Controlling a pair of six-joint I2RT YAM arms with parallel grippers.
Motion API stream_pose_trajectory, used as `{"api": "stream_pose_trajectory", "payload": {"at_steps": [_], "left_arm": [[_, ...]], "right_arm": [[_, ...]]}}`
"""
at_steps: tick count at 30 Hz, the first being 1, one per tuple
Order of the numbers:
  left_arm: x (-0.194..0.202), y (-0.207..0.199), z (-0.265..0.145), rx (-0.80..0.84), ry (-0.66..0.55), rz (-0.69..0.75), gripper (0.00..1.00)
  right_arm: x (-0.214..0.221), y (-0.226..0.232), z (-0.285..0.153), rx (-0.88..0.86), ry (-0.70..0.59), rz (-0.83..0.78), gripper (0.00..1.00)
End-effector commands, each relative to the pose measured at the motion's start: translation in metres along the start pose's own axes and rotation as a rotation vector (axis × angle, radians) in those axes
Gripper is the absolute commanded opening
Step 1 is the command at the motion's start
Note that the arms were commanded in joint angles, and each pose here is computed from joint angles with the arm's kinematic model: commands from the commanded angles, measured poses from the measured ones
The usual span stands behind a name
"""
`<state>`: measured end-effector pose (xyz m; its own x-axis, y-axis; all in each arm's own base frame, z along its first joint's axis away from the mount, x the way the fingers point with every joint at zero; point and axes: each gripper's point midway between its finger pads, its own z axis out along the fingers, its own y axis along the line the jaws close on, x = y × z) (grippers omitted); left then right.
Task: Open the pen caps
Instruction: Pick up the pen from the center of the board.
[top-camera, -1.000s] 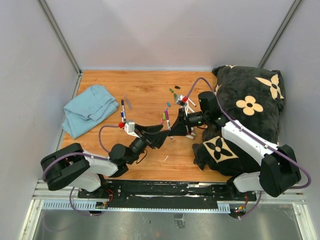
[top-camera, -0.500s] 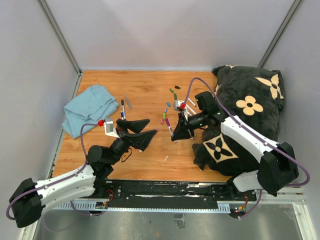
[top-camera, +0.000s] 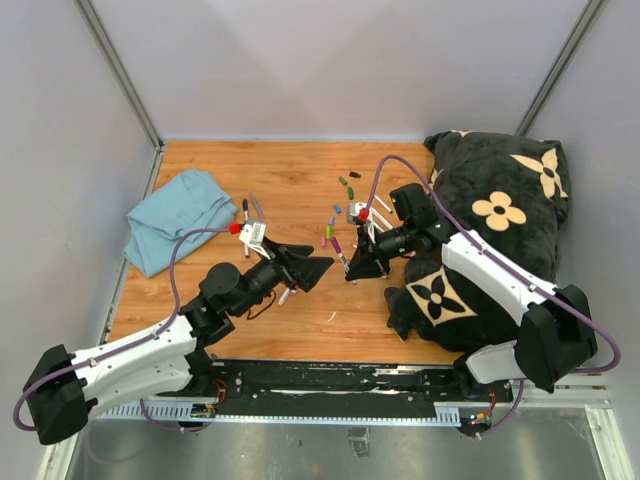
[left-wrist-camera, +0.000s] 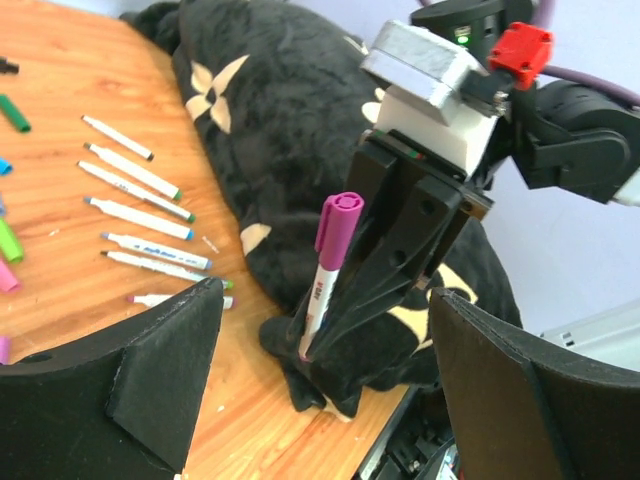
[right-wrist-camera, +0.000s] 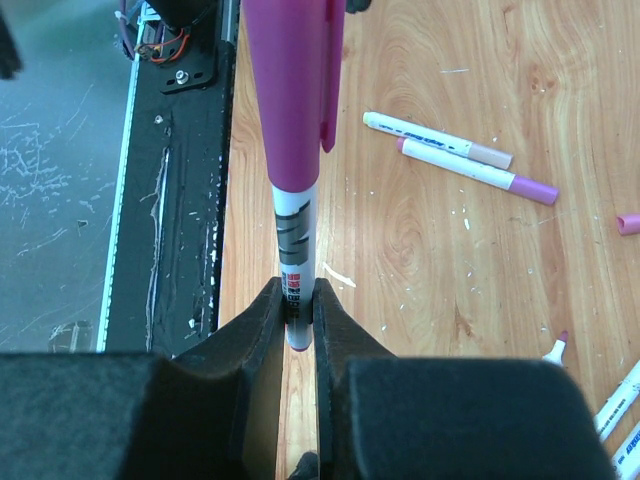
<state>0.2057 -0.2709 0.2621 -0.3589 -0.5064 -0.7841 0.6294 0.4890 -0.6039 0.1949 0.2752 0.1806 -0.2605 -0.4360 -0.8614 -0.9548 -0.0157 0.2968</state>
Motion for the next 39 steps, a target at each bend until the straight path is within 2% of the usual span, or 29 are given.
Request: {"api": "stream_pose_trajectory", "payload": {"at_steps": [1, 11, 17, 25, 27, 32, 39], "left_arm": [[-0.008, 0.008, 0.010, -0.084, -0.008, -0.046, 0.86], [-0.010, 0.011, 0.016, -0.115, -0.015, -0.058, 0.85], [-0.021, 0.027, 0.019, -0.210, -0.094, -0.140, 0.84], [-0.016, 0.017, 0.041, -0.201, -0.053, -0.187, 0.68], [-0.014, 0.016, 0.046, -0.206, -0.048, -0.188, 0.67], [-0.005, 0.019, 0.054, -0.224, -0.025, -0.173, 0.46], [0.011, 0.027, 0.058, -0.249, 0.013, -0.184, 0.41]], "right_arm": [[-0.004, -0.002, 0.001, 0.010, 0.018, -0.026, 0.02], [-0.002, -0.005, 0.002, 0.019, 0.028, -0.020, 0.03], [0.001, -0.010, 0.003, 0.042, 0.046, -0.013, 0.03], [0.005, -0.015, 0.006, 0.061, 0.067, 0.001, 0.03], [0.005, -0.015, 0.006, 0.064, 0.070, 0.003, 0.03], [0.005, -0.017, 0.006, 0.074, 0.074, 0.005, 0.04], [0.005, -0.019, 0.005, 0.085, 0.077, 0.010, 0.05]]}}
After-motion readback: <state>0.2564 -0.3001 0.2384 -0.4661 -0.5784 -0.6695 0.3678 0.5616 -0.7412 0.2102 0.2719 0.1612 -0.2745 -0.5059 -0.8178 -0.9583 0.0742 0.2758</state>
